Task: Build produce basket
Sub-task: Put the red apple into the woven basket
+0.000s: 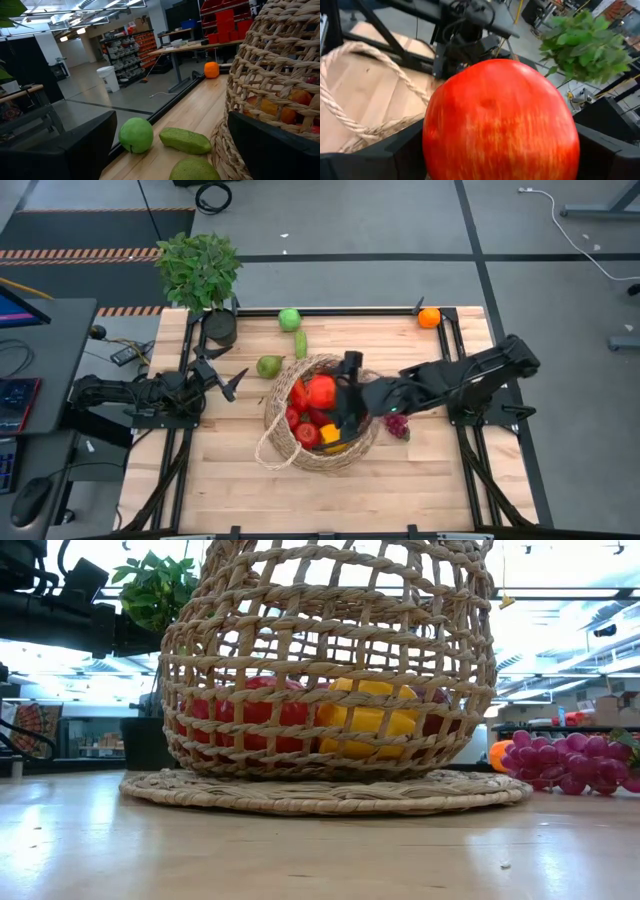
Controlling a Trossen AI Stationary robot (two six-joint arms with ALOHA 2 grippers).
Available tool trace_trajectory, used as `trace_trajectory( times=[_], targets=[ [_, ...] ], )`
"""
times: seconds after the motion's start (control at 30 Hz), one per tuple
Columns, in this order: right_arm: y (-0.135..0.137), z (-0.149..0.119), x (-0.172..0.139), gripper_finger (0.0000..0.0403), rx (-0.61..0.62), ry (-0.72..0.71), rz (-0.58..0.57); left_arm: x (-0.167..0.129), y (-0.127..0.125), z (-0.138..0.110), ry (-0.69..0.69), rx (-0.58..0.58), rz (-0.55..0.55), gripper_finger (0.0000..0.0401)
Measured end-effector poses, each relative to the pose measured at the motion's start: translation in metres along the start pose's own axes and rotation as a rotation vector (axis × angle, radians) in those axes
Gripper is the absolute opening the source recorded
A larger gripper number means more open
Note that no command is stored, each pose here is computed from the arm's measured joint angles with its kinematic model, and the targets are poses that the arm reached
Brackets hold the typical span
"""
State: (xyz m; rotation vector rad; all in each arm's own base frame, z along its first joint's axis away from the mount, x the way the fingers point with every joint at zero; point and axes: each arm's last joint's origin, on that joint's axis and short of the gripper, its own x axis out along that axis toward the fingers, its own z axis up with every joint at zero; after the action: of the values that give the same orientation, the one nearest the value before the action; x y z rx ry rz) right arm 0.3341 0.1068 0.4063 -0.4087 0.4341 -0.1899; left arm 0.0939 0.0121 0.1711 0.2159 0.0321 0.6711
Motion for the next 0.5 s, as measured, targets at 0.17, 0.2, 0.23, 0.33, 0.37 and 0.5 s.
trace_trajectory(
  times=[0.17,0.2,0.23,0.33,0.37,0.5],
  targets=[
    [0.006,-0.011,0.023,0.0360,0.059,0.066,0.090,0.000,0.000,0.000,0.000,0.000,0.001,0.0388],
    [0.007,-0.014,0.029,0.0360,0.078,0.087,0.113,0.000,0.000,0.000,0.000,0.000,0.000,0.0388],
    [0.008,-0.018,0.034,0.0360,0.097,0.117,0.125,0.000,0.000,0.000,0.000,0.000,0.000,0.0388],
    [0.010,-0.032,0.050,0.0360,0.148,0.222,0.120,0.000,0.000,0.000,0.000,0.000,0.000,0.0388],
    [0.010,-0.037,0.056,0.0360,0.159,0.257,0.113,0.000,0.000,0.000,0.000,0.000,0.000,0.0388],
    [0.014,-0.056,0.078,0.0360,0.184,0.377,0.100,0.000,0.000,0.000,0.000,0.000,0.000,0.0388]
  ],
)
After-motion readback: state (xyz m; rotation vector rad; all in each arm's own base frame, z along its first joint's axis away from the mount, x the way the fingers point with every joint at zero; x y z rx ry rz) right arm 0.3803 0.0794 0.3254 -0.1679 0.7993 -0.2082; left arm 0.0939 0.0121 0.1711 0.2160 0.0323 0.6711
